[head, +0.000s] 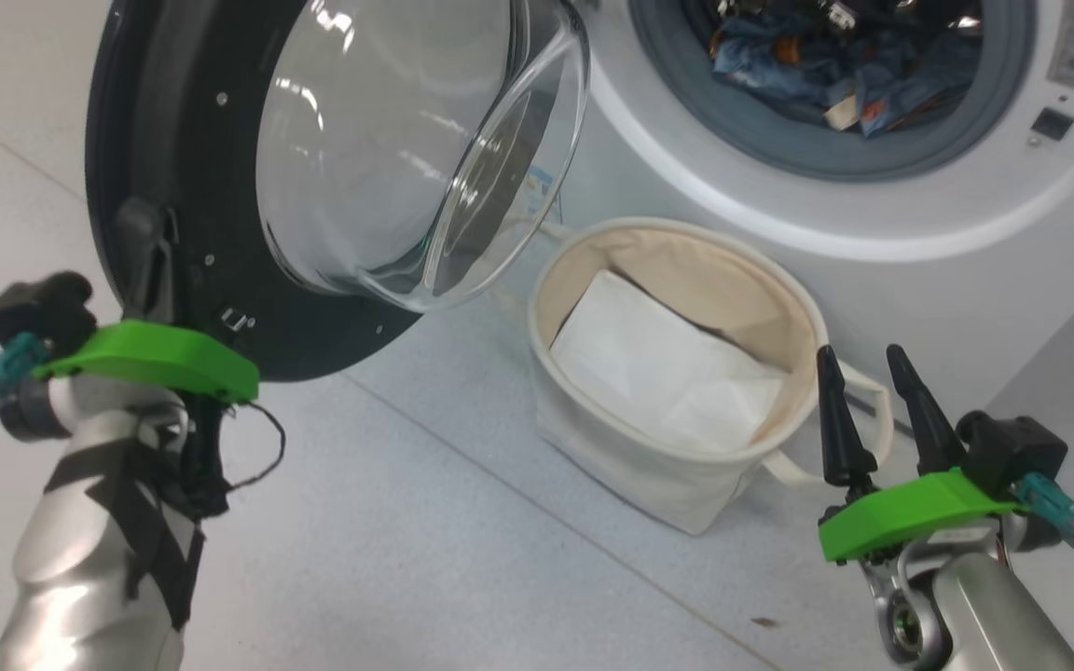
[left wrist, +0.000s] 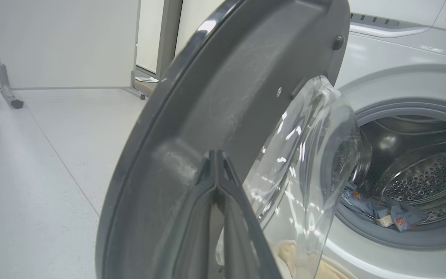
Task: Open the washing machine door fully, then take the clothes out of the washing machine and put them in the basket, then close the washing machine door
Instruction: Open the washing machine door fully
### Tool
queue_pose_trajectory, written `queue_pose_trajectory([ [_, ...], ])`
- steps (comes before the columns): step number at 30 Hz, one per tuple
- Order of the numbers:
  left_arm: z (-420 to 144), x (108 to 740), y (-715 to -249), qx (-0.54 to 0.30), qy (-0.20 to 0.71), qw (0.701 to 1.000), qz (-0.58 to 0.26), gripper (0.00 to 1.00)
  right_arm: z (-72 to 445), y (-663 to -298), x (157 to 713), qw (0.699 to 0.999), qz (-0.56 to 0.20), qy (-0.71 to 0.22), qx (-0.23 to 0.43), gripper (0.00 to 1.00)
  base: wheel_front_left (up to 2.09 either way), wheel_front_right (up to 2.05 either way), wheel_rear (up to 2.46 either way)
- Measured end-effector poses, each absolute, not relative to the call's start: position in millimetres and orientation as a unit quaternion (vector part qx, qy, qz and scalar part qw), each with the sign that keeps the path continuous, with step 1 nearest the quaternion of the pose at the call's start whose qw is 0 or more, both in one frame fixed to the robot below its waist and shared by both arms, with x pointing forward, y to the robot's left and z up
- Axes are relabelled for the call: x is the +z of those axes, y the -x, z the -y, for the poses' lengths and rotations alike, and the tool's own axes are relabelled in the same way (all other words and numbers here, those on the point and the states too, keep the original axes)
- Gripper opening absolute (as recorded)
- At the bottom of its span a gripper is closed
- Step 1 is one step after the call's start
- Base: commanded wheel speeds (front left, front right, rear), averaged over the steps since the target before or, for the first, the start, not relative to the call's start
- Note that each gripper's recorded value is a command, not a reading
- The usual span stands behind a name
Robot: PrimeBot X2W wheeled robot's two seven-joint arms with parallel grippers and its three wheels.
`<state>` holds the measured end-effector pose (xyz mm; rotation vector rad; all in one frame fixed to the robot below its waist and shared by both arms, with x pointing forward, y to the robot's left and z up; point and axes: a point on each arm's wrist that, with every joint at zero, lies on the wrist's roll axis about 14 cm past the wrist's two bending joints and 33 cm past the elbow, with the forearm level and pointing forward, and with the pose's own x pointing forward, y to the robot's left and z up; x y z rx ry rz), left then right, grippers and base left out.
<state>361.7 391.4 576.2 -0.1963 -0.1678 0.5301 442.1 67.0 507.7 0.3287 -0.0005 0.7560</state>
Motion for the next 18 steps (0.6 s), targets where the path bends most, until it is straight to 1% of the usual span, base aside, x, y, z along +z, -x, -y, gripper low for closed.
queue_pose_trajectory([
  [10,-425,576,-365,0.317,0.101,0.939,0.084,0.0,-79,-454,483,0.909,-0.024,-0.151,0.388,1.0,0.0,0.0,0.0],
  [18,-446,572,-377,0.346,0.104,0.93,0.074,0.0,-100,-472,485,0.898,-0.012,-0.158,0.411,1.0,0.0,0.0,0.0],
])
